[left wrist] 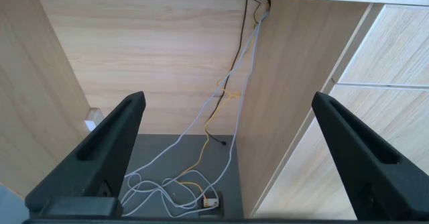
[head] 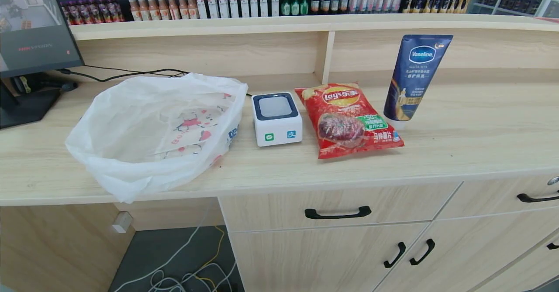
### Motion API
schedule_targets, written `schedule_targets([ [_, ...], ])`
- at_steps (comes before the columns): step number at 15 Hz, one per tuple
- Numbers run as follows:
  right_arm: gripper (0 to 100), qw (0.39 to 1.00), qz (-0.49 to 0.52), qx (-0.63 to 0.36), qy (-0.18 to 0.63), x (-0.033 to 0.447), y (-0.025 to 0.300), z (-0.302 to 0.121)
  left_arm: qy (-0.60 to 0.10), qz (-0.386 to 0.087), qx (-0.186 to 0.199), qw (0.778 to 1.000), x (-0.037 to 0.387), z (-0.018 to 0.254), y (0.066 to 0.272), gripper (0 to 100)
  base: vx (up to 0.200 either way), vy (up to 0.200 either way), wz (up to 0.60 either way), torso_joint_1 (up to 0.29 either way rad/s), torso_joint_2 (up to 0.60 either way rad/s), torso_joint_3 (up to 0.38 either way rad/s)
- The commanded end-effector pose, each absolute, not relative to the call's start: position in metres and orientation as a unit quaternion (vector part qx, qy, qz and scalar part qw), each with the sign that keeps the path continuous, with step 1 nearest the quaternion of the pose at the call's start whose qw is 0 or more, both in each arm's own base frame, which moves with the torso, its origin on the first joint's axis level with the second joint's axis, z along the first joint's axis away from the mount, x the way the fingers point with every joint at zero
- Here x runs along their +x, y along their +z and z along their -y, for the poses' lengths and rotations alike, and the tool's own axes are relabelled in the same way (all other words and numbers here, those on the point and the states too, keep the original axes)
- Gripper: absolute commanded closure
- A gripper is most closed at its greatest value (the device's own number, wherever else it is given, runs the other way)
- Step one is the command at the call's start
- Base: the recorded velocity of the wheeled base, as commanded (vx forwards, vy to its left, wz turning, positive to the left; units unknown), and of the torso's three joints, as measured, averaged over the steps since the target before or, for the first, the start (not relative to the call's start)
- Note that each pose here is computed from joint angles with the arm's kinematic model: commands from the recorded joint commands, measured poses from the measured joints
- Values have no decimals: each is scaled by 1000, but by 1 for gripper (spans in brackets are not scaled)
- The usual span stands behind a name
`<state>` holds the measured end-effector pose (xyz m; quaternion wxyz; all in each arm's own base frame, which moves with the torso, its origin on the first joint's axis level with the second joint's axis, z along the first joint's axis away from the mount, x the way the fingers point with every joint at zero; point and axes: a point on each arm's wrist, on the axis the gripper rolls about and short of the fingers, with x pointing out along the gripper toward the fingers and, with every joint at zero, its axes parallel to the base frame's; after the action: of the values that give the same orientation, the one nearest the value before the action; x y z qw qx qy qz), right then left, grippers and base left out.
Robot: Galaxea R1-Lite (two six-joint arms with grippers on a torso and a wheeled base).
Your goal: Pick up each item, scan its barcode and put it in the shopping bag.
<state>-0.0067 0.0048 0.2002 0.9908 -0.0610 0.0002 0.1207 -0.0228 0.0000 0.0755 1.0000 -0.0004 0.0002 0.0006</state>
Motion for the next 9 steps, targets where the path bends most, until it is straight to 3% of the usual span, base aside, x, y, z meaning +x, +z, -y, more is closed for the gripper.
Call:
schedule_targets([
  [1,0,977,-39,-102,183,58,230,-13,1,0,-1,1000,-23,0,75,0,0,0,0,0,0,0],
  [9,0,958,-48,-128,254,107,237,-35,1,0,0,1000,-23,0,75,0,0,0,0,0,0,0],
])
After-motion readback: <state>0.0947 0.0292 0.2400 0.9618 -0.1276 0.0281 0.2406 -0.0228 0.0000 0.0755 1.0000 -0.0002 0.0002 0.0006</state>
